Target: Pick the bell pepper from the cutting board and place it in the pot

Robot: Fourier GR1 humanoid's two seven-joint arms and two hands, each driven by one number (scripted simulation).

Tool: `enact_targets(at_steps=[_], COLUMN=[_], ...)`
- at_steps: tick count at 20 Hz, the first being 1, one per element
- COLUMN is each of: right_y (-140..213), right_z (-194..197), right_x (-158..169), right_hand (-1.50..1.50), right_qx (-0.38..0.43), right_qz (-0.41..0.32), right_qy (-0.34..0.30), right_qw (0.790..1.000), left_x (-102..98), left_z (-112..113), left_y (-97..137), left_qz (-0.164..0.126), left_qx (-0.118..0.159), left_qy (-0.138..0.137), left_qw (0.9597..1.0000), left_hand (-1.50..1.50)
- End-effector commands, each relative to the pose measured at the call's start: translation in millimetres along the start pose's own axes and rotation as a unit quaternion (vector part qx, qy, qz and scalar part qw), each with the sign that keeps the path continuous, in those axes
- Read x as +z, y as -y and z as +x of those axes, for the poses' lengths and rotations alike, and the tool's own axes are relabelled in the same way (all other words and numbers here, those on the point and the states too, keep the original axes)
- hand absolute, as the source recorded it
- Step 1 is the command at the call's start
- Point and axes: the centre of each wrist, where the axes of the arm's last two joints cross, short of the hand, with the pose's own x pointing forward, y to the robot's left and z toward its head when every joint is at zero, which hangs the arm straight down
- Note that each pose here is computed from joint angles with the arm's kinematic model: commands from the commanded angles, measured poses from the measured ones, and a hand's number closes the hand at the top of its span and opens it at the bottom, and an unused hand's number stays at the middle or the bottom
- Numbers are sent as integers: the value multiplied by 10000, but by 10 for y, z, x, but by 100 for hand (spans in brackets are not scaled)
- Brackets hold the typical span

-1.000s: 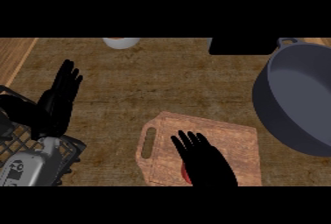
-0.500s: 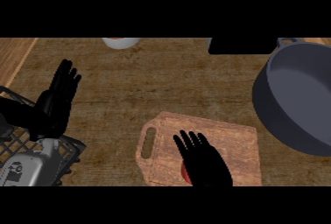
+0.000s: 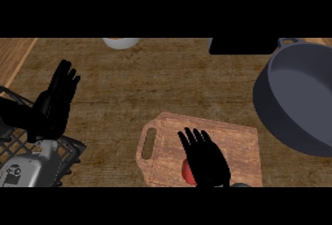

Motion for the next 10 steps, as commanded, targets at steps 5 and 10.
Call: enact_targets(at_steps=[5,10], right_y=[-203,-173], right_z=[-205,-155], right_x=[-131,-191], right_hand=[150,150], right_qx=[709,622], right_qz=[214,101], right_qy=[508,620], right_qw=[9960,9961], left_x=[-23,-181], left_z=[-57,242], left_y=[-382,-256], left_qz=[270,237], left_qx=[-334,-238], left_qy=[54,46], left_qw=[9991,9994], left_hand=[0,0])
